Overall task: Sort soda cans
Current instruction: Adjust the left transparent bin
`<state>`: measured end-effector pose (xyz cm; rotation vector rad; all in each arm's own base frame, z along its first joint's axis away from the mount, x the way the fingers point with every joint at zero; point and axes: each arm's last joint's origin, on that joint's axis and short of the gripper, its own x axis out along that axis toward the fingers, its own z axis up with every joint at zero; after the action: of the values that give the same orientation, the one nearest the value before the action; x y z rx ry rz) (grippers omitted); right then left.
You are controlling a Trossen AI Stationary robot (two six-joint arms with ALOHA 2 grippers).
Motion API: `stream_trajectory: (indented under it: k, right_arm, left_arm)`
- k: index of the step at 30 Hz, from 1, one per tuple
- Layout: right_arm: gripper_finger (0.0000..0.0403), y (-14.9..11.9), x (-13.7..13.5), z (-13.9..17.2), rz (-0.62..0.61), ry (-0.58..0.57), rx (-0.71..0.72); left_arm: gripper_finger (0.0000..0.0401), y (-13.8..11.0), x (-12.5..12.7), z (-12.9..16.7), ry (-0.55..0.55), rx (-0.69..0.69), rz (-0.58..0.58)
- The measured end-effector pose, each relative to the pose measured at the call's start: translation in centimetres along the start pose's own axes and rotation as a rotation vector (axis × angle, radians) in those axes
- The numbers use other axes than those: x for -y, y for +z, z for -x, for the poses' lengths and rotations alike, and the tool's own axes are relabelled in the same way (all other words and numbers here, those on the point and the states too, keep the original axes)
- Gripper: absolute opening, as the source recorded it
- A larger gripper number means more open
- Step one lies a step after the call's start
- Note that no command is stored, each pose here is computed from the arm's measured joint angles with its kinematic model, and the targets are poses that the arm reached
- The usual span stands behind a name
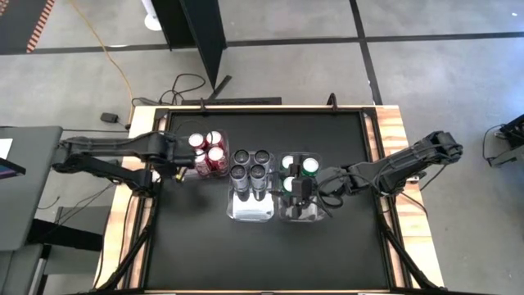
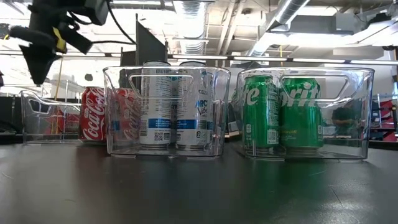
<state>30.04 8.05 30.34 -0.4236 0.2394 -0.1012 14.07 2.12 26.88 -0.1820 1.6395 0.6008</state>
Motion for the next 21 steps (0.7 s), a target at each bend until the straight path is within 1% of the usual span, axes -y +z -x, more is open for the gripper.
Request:
stream_trajectory:
  k: [7, 10, 14, 18, 21]
  right_arm:
    - [0.0270, -0.2, 0.6, -0.3, -0.005, -0.019, -0.009]
    - [0.0270, -0.3, 0.8, -0.4, -0.007, -0.028, -0.013]
    - [0.0270, -0.3, 0.8, -0.4, -0.006, -0.027, -0.013]
    - [0.0270, -0.3, 0.8, -0.4, -0.006, -0.027, -0.013]
    - [0.0270, -0.3, 0.8, -0.4, -0.006, -0.027, -0.013]
  left_arm:
    - [0.0152, -2.2, -0.2, 1.1, -0.085, 0.098, -0.056]
    - [0.0184, -2.8, -0.1, 1.1, -0.103, 0.116, -0.085]
    - [0.0203, -3.4, 0.5, -0.2, -0.100, 0.071, -0.134]
    - [0.0205, -3.7, 1.0, -1.8, -0.060, 0.015, -0.163]
    - [0.0206, -3.9, 1.0, -2.4, -0.024, 0.006, -0.166]
